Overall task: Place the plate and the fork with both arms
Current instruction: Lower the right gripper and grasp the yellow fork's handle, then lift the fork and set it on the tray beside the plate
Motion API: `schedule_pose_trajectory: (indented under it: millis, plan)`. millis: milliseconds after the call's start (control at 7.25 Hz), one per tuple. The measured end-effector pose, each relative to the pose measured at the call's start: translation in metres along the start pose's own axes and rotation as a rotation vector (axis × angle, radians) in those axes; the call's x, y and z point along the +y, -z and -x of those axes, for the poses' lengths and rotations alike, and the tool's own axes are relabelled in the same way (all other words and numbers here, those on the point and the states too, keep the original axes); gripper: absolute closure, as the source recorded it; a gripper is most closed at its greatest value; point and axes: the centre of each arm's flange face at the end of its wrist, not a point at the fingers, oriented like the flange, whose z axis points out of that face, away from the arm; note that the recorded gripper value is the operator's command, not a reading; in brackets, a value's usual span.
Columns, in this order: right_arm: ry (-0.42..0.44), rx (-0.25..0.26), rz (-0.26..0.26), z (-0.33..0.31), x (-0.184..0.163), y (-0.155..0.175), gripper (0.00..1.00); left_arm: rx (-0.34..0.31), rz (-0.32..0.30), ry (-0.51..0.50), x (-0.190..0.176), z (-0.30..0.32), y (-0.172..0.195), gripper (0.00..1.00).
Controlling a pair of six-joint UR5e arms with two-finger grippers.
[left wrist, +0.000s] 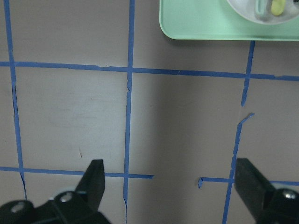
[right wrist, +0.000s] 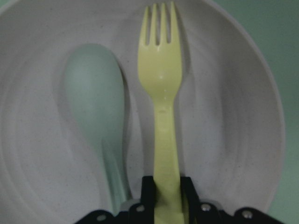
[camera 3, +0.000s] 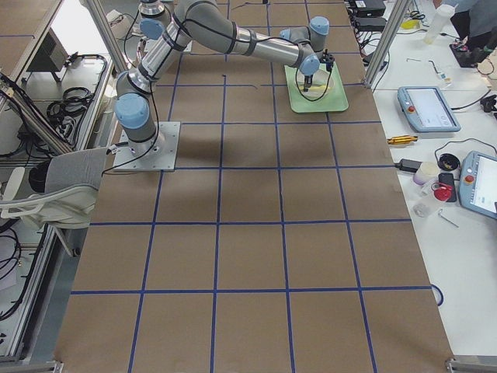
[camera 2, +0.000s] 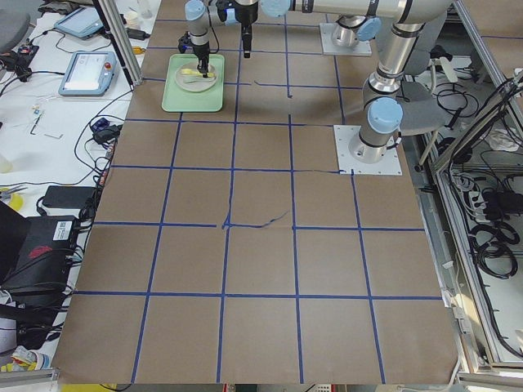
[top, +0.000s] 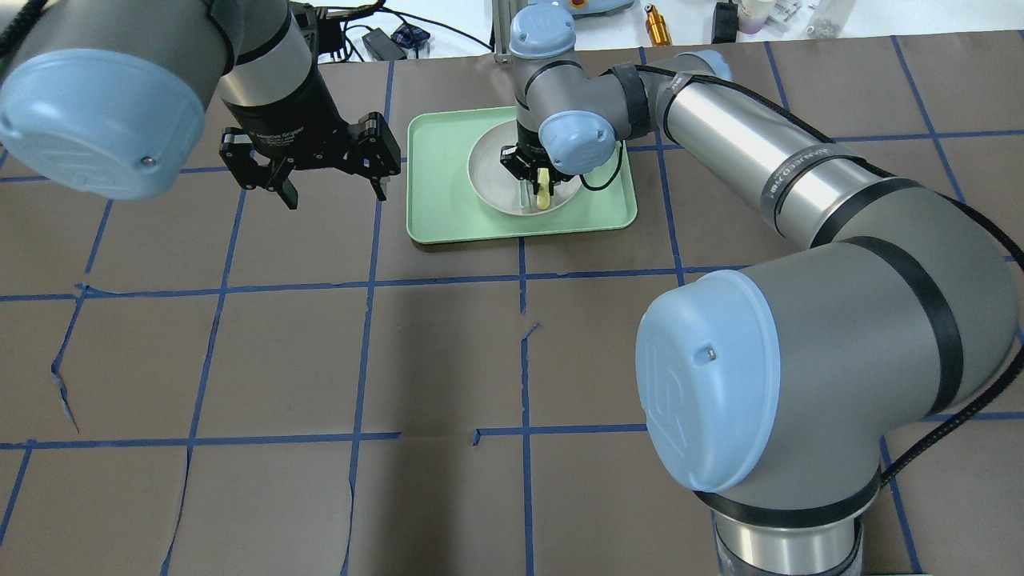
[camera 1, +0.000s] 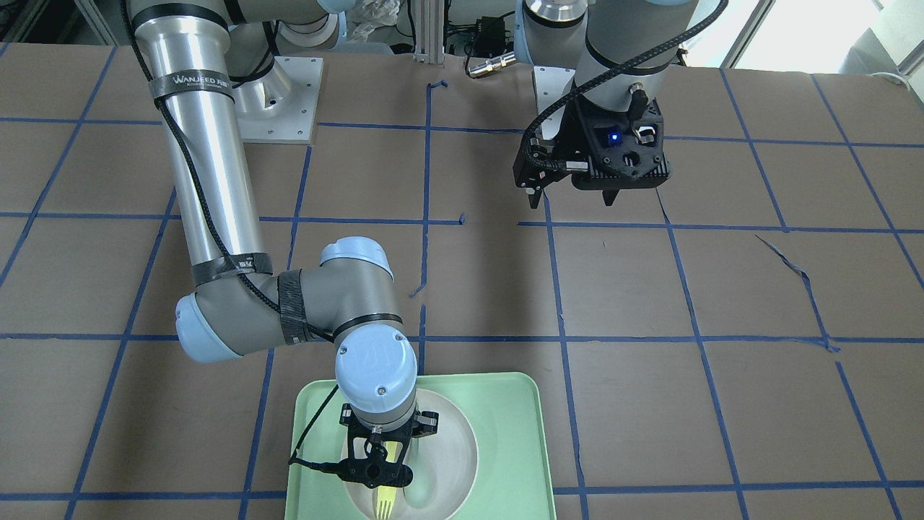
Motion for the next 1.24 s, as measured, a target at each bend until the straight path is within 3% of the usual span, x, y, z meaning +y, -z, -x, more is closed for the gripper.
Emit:
schedule_pose_trajectory:
  millis: [414,690,1241]
  plan:
    - [0.069,-0.001,-0.042,-0.015,-0.004,0.036,0.83,0.0,0.0,0.0,0.0,0.0,0.0,0.0]
    - [0.107,0.004,-0.051,-0.065,-0.028,0.046,0.82,0.001,0.005,0.002,0.0,-0.001,-0.004,0.0]
    - [0.118,0.004,0.032,-0.12,-0.03,0.005,0.79,0.002,-0.003,0.003,0.0,-0.003,-0.013,0.0]
